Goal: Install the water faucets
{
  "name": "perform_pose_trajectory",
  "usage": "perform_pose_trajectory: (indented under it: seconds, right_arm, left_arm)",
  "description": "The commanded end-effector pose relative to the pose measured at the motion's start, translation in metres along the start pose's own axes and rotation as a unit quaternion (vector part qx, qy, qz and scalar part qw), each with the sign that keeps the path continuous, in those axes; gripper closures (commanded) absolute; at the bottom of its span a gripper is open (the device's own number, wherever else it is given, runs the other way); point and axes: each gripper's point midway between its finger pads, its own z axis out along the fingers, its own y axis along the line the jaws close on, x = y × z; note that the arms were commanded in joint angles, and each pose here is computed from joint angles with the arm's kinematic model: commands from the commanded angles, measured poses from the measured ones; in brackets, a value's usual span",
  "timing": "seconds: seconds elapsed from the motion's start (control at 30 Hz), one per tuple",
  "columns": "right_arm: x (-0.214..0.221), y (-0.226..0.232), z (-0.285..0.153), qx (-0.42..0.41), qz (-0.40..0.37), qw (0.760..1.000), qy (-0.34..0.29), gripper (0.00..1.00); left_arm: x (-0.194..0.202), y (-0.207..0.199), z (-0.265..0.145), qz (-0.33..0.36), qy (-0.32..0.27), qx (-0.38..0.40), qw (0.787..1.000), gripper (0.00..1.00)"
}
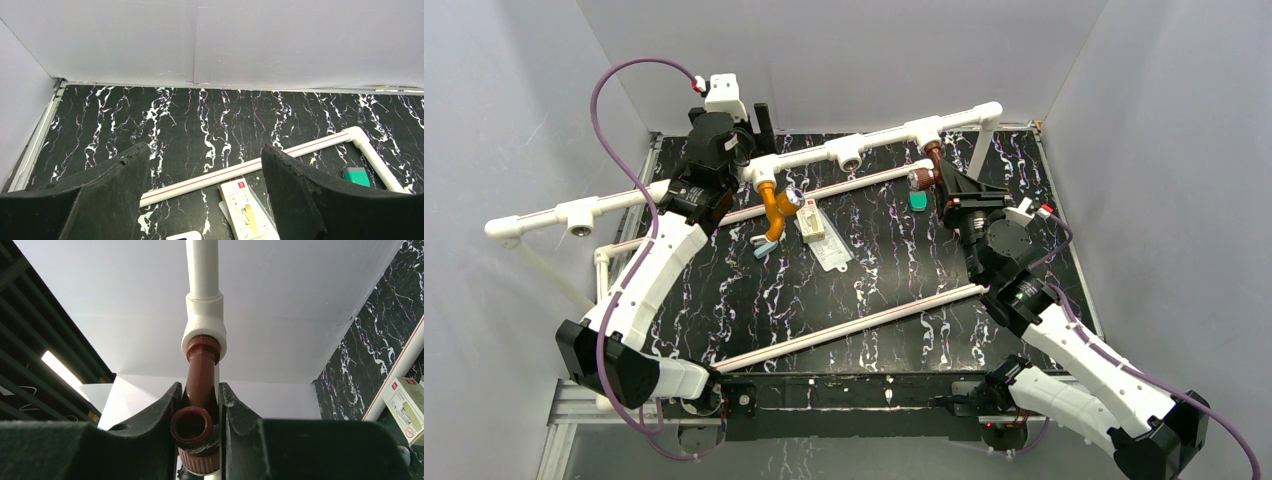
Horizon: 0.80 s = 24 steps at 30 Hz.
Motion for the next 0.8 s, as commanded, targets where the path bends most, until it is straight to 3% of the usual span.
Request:
perform_pose_trajectory:
  seconds: [0.0, 0.1, 0.3, 0.57, 0.77]
  right_arm:
    - [0.02, 0.063, -0.02, -0.077, 0.084, 0.991, 0.069, 0.71]
    - [0.018, 0.057, -0.023, -0.078, 0.068, 0.992, 0.068, 0.56]
    - [0.019, 0.045, -0.028, -0.064, 0.031, 0.994, 0.077, 0.42]
    - [0.017, 0.018, -0.036, -0.014, -0.021, 0.996, 0.085, 0.32]
    - [0.016, 0.014, -0.051, -0.005, -0.1, 0.989, 0.111, 0.27]
  left_arm:
    - [0.181, -0.003, -0.004, 0.101, 0.272, 0.009, 0.957, 0.2]
    - [0.181, -0.003, -0.004, 0.102, 0.273, 0.009, 0.957, 0.2]
    - [0.182, -0.003, -0.004, 0.103, 0.275, 0.008, 0.956, 0.2]
    - [0.181, -0.003, -0.004, 0.103, 0.273, 0.008, 0.956, 0.2]
    - [0.182, -0.004, -0.004, 0.103, 0.275, 0.009, 0.956, 0.2]
